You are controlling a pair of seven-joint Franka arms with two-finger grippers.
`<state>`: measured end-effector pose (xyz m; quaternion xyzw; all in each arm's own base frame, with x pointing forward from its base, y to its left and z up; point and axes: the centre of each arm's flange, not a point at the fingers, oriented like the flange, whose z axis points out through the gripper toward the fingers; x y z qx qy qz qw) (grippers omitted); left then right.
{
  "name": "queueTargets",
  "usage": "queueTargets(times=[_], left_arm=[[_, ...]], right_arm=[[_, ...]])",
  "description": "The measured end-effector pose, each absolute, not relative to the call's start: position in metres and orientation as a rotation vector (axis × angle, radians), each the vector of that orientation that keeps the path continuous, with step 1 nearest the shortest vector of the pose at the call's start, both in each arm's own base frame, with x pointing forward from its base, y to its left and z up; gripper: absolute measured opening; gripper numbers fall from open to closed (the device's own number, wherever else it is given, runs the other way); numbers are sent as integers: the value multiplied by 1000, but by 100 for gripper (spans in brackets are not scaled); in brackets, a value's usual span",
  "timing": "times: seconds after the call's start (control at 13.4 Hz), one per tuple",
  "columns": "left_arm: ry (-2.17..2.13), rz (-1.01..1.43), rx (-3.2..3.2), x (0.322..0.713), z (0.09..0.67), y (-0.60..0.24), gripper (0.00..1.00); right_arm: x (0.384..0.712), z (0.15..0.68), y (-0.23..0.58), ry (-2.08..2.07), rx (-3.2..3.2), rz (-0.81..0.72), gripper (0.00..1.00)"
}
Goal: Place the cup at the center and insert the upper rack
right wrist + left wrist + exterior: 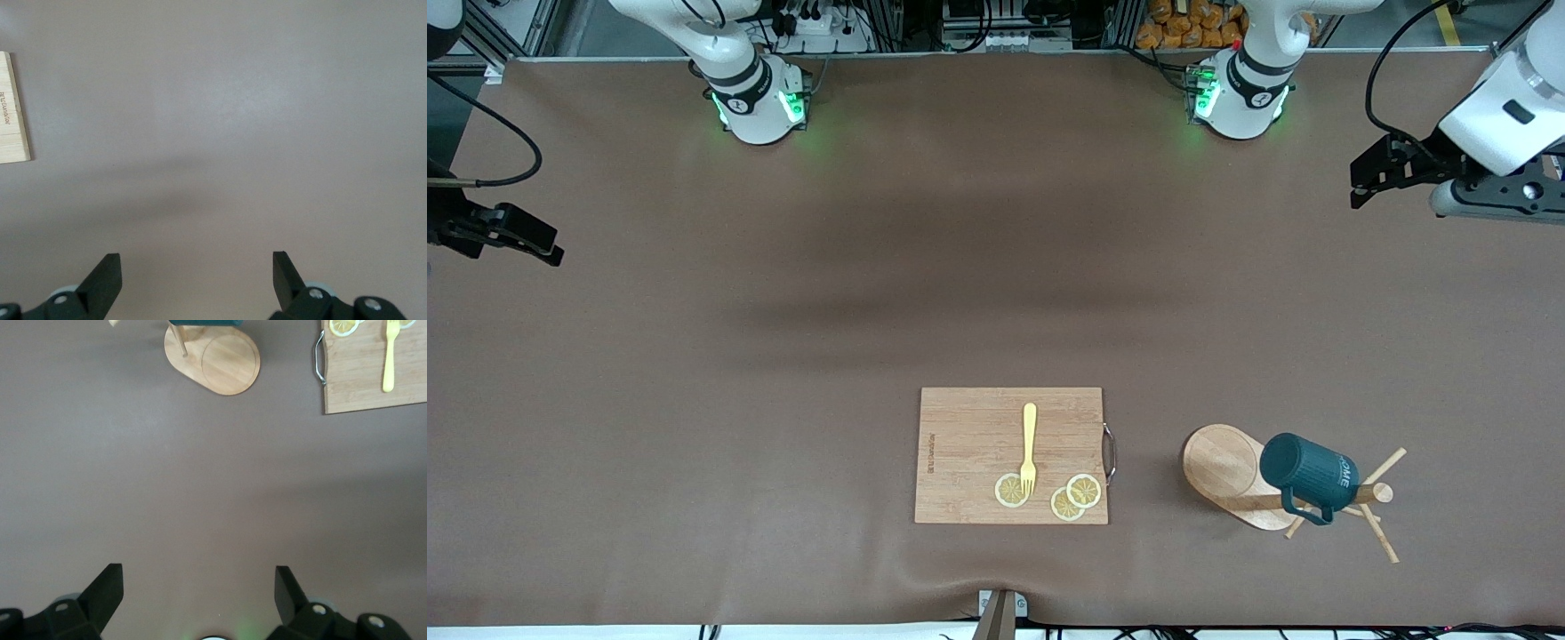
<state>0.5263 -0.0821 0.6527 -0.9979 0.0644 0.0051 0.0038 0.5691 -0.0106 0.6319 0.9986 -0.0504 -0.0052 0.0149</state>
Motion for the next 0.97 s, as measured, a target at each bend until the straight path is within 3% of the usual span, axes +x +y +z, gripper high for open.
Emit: queueTargets(times=[0.97], left_arm=[[105, 21, -3131, 529, 650, -98, 100]], right_arm=[[569, 632, -12, -160, 3108, -16, 100]])
